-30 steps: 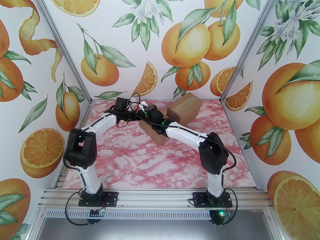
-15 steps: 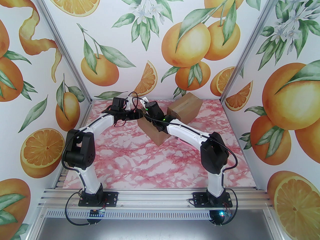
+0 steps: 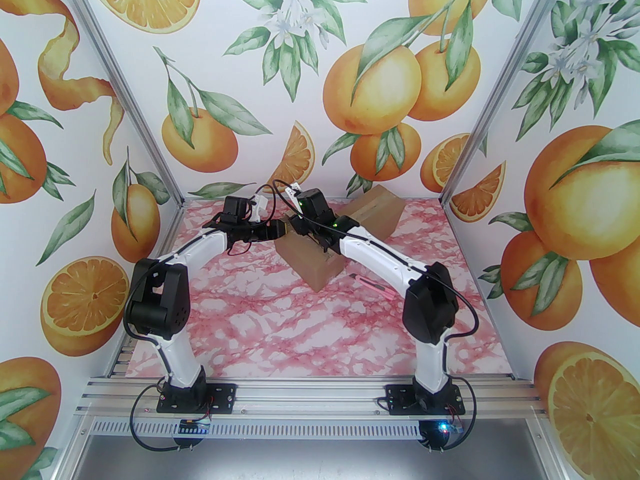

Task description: Unpack the express box

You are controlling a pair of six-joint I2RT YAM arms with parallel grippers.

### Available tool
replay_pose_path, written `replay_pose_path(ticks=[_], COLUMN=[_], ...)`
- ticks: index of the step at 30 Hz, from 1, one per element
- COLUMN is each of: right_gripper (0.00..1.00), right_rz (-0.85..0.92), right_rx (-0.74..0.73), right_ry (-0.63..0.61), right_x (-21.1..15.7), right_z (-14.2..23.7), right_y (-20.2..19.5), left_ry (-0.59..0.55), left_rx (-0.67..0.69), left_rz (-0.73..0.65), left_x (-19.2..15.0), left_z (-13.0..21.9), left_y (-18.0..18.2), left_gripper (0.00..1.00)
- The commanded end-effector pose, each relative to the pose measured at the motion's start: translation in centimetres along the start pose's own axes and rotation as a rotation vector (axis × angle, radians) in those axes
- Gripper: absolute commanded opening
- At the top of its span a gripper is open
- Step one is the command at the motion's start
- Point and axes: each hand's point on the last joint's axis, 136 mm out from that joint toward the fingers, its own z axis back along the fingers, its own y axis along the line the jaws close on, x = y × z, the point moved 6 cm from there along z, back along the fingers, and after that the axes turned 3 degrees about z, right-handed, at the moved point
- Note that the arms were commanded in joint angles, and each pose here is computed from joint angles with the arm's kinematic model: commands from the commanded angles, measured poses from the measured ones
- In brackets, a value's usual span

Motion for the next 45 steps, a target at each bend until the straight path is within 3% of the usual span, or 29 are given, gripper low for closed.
replay_pose_path(ticks=[1, 6, 15, 21, 28, 37, 45], right_gripper=[0.73, 0.8, 0.79, 0.66, 0.38, 0.22, 0.2], right_rz=[0.03, 0.071, 0.123, 0.134, 0.143, 0.07, -0.002], right_rx=[0.015, -0.033, -0.186, -0.278, -0.311, -0.198, -0.135], right_ry=[0.088, 0.167, 0.221, 0.188, 0.191, 0.138, 0.126], right_x=[-1.4, -2.5, -3.7, -3.4, -2.9, -0.6, 0.5], right_z=[-0.4, -0.9, -1.5, -0.7, 0.0, 2.0, 3.1], right_y=[0.5, 0.2, -0.5, -1.4, -2.2, -2.7, -4.3], left_ry=[0.06, 0.07, 0.084, 0.098, 0.114, 0.135, 0.148], left_rx=[0.122, 0.132, 0.152, 0.161, 0.167, 0.185, 0.192], left_rz=[0.03, 0.023, 0.012, 0.01, 0.01, 0.005, -0.002], left_x=[-1.5, -1.6, -1.7, -2.0, -2.3, -2.9, -3.1], left_z=[-0.1, -0.1, -0.2, -0.5, -0.9, -1.2, -1.4], left_y=[2.7, 2.8, 3.1, 3.4, 3.8, 4.3, 4.6], left_gripper=[0.76, 0.76, 0.76, 0.75, 0.75, 0.75, 0.75])
